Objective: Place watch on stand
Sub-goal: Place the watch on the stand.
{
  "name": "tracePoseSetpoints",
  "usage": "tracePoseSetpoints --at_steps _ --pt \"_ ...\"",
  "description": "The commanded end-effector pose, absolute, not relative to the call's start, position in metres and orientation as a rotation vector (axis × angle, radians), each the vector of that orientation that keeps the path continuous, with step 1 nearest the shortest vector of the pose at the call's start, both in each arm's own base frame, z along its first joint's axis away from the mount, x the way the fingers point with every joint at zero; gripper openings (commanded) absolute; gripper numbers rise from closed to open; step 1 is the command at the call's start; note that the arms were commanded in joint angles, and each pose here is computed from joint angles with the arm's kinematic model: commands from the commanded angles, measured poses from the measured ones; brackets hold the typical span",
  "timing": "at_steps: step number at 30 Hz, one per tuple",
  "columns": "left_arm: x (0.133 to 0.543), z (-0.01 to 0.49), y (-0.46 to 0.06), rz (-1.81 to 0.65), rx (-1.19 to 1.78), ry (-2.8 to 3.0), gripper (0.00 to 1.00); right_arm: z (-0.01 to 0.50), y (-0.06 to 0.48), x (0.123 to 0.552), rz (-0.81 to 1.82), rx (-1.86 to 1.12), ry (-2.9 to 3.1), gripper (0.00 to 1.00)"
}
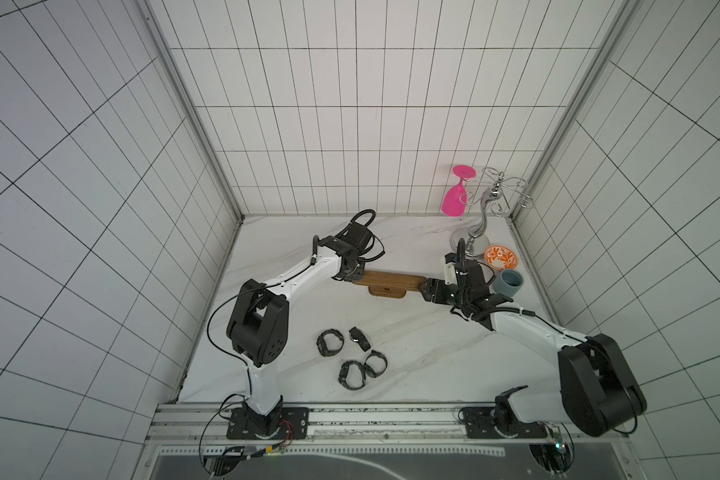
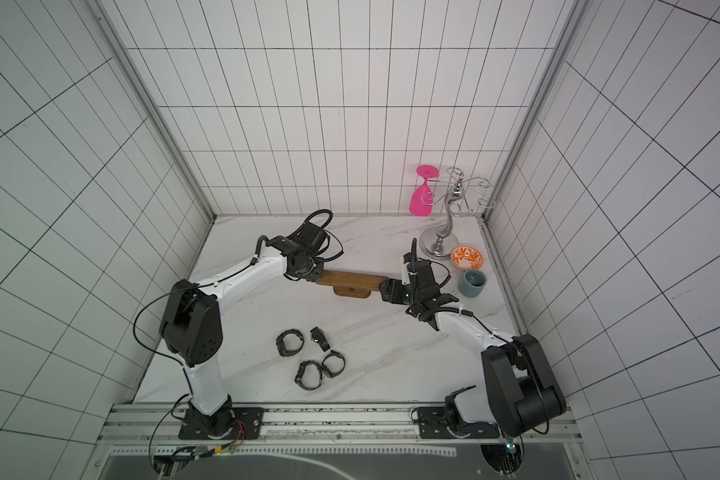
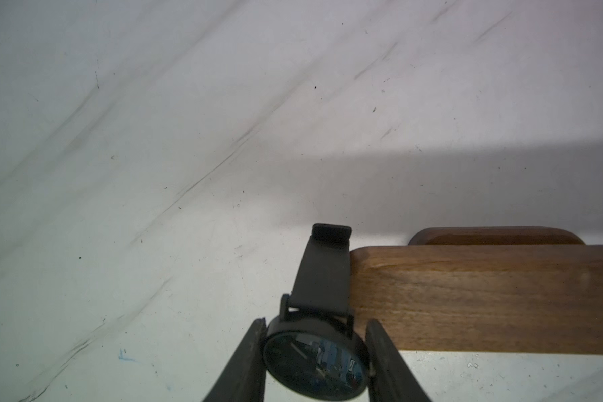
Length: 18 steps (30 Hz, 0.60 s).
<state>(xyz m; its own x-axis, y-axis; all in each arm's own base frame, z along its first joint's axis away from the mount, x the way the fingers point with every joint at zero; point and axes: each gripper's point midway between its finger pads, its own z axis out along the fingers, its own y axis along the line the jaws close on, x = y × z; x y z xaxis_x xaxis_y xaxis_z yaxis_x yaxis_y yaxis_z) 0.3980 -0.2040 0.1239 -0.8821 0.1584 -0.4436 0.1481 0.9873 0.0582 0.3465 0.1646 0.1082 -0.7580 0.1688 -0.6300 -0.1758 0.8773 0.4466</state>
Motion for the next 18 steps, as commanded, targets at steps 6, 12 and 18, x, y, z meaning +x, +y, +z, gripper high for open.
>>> tracePoseSetpoints --at_steps 6,12,18 --pt "0.399 0.122 -0.223 0.040 0.288 2.679 0.27 0.145 0.179 0.371 0.669 -0.101 2.247 0.74" --pt "0.397 0.117 -0.227 0.076 0.308 2.694 0.28 0.144 0.184 0.370 0.663 -0.129 2.249 0.74" --pt "0.396 0.113 -0.232 0.144 0.335 2.697 0.29 0.142 0.187 0.371 0.650 -0.143 2.252 0.74"
